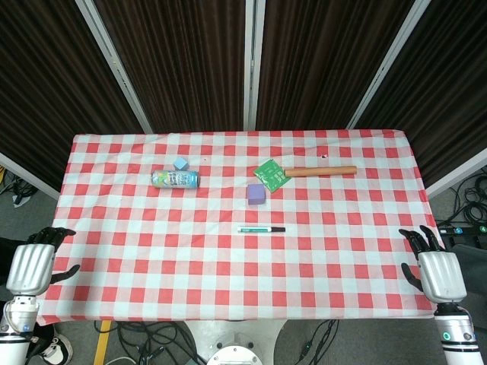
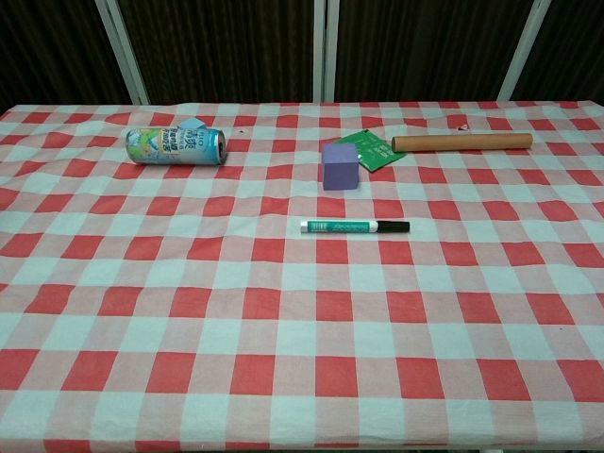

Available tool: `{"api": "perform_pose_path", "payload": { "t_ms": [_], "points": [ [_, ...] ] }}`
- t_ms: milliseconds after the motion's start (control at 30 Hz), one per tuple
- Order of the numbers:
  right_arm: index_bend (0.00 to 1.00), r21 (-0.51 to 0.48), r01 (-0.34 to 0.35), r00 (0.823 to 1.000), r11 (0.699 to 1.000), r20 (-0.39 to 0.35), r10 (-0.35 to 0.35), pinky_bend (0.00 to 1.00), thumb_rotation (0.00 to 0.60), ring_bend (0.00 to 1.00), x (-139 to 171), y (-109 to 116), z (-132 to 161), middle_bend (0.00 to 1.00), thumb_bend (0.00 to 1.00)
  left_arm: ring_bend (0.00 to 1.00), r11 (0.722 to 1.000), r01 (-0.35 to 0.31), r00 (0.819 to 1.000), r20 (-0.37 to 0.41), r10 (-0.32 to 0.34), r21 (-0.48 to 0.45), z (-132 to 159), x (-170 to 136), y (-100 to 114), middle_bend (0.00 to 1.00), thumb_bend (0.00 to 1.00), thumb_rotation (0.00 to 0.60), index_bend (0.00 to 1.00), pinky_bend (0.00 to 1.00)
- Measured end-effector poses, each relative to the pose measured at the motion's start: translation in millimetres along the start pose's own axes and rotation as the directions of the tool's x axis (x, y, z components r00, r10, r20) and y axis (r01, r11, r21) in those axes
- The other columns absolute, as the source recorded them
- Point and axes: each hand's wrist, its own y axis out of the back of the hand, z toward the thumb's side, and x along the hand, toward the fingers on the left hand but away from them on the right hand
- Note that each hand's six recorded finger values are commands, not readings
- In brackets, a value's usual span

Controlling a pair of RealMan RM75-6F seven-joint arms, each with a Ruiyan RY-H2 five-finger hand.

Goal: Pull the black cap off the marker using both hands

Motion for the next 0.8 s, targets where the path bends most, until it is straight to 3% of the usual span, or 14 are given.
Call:
{"api": "perform_pose_path", "payload": {
  "t_ms": [433,800],
  "points": [
    [0.18,-0.01,0.009,1.0,1.0,0.009,-0.008,0.55,0.6,0.11,-2.3,2.3,-0.6,0.26,0.22,0.26,0.999,0.02,0.999,0.031,-0.019,-0.036,12.3,3.9,-1.7,0.32,0.0,0.6,0.32,0.37],
    [0.2,-0.011,0.043,0.999,0.999,-0.008,-0.043,0.55,0.6,0.11,-9.9,6.5,9.8,0.26,0.22,0.27,0.997,0.049,0.993,0.113,-0.042,-0.059,47.8,27.1,-2.5,0.33,0.0,0.6,0.34,0.35]
  ]
}}
